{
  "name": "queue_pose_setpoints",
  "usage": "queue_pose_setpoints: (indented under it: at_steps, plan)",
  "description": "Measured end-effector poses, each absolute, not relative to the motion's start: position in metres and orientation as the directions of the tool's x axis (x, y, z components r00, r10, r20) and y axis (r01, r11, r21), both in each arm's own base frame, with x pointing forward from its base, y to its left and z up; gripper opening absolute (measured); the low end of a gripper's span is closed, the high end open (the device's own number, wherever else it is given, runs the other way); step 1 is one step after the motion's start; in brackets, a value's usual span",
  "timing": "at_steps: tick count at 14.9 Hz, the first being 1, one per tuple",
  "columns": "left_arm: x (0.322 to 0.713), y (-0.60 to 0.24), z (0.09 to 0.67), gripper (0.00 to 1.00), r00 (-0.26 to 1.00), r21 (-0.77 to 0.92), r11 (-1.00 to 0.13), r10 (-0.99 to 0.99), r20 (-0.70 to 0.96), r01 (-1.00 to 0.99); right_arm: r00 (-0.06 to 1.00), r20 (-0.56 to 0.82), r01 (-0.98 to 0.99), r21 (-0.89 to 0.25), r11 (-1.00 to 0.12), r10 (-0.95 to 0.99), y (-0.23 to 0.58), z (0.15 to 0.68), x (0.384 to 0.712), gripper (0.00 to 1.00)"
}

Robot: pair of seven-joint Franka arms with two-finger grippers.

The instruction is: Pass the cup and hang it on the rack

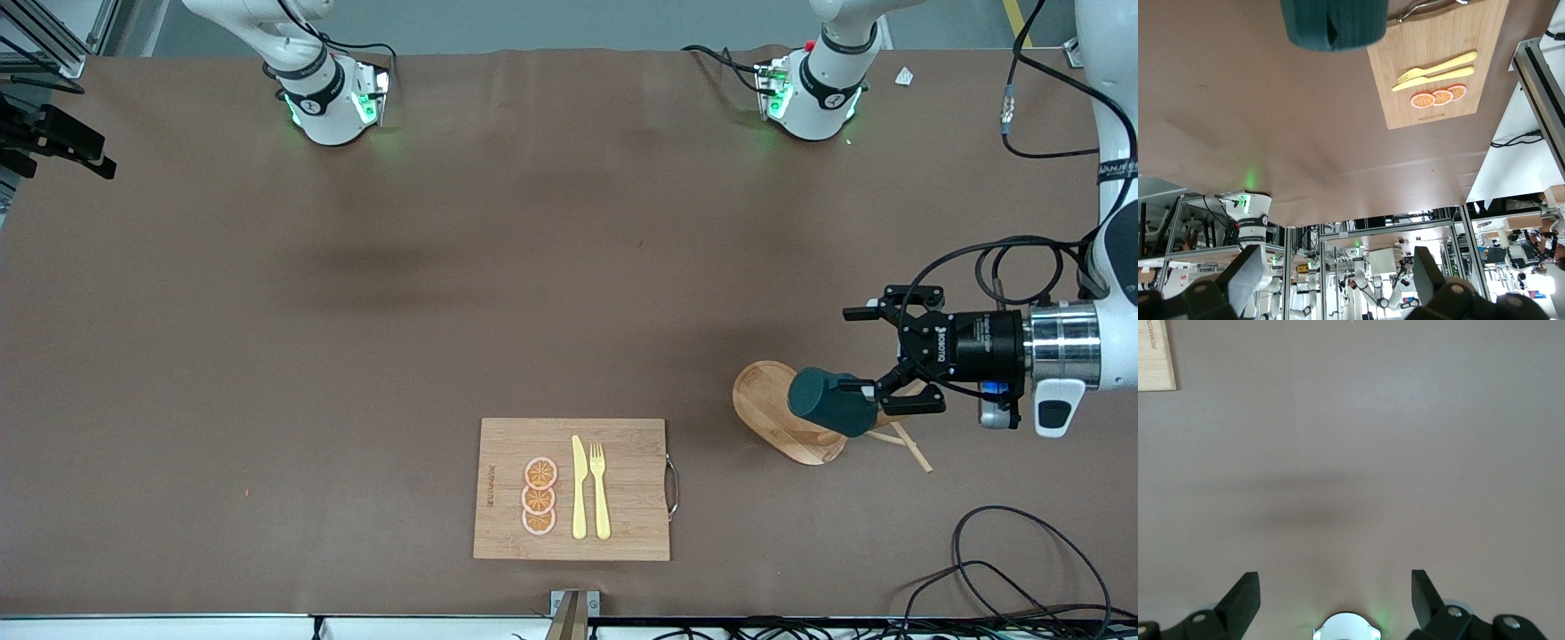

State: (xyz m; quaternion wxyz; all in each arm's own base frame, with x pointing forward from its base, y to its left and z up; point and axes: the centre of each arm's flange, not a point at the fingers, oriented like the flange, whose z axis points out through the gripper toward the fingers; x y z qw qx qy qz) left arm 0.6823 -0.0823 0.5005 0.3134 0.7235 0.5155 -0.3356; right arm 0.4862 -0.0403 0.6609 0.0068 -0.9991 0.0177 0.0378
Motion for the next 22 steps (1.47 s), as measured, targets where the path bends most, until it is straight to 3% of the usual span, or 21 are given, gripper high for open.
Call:
queue_pose_setpoints:
  at_steps: [4, 8, 13, 17, 22]
  plan:
    - [0.668, -0.124, 0.523, 1.0, 0.374, 0.137, -0.395, 0.621, -0.689, 0.909, 0.996, -0.078, -0.036, -0.012, -0.999, -0.035, -0.04, 0.661, 0.486, 1.0]
    - [0.65, -0.165, 0.545, 1.0, 0.612, 0.193, -0.604, 0.632, -0.475, 0.774, 0.996, -0.079, -0.036, -0.012, -0.999, -0.035, -0.041, 0.661, 0.486, 1.0]
    - [0.628, -0.194, 0.572, 1.0, 0.87, 0.137, -0.862, 0.471, -0.143, 0.489, 0.996, -0.078, -0.035, -0.013, -0.999, -0.034, -0.04, 0.661, 0.486, 1.0]
    - [0.609, -0.193, 0.603, 1.0, 0.954, 0.041, -0.954, 0.298, 0.019, 0.297, 0.996, -0.078, -0.035, -0.013, -0.999, -0.034, -0.04, 0.661, 0.486, 1.0]
    - [0.584, -0.165, 0.628, 1.0, 0.977, -0.055, -0.978, 0.199, 0.072, 0.203, 0.996, -0.078, -0.035, -0.013, -0.999, -0.034, -0.041, 0.661, 0.486, 1.0]
